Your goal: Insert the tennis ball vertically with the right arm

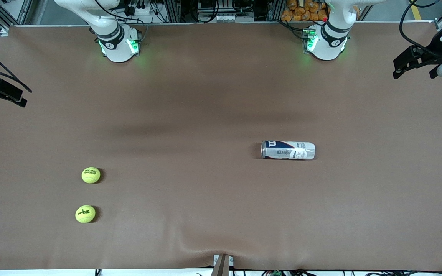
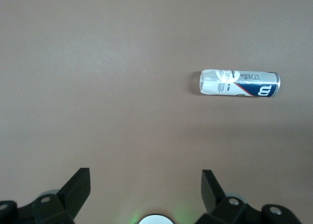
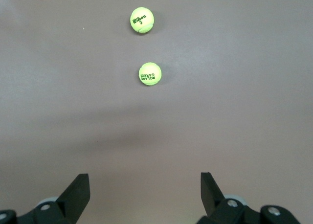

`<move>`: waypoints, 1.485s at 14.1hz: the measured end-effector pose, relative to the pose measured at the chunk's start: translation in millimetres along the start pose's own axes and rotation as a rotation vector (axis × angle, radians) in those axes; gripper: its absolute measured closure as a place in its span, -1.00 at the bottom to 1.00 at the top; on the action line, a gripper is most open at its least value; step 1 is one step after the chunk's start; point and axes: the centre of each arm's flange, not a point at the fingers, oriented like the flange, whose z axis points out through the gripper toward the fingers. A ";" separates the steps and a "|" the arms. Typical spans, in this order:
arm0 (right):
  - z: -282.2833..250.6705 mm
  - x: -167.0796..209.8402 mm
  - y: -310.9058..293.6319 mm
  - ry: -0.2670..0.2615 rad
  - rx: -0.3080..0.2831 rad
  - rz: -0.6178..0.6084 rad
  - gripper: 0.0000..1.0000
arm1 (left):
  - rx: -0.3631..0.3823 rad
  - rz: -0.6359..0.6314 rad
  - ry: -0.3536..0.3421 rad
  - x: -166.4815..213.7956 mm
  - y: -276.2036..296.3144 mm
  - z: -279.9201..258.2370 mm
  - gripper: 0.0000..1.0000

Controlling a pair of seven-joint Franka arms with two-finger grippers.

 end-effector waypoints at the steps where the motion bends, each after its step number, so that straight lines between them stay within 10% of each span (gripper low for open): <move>1: 0.0 0.0 0.0 0.000 0.000 0.000 -1.00 | -0.001 -0.003 -0.003 3.1 -1.0 1.6 -1.00; 21: 1.2 -1.5 1.5 -0.014 -0.002 0.003 -1.00 | 0.000 -0.048 -0.024 14.5 3.0 12.5 -1.00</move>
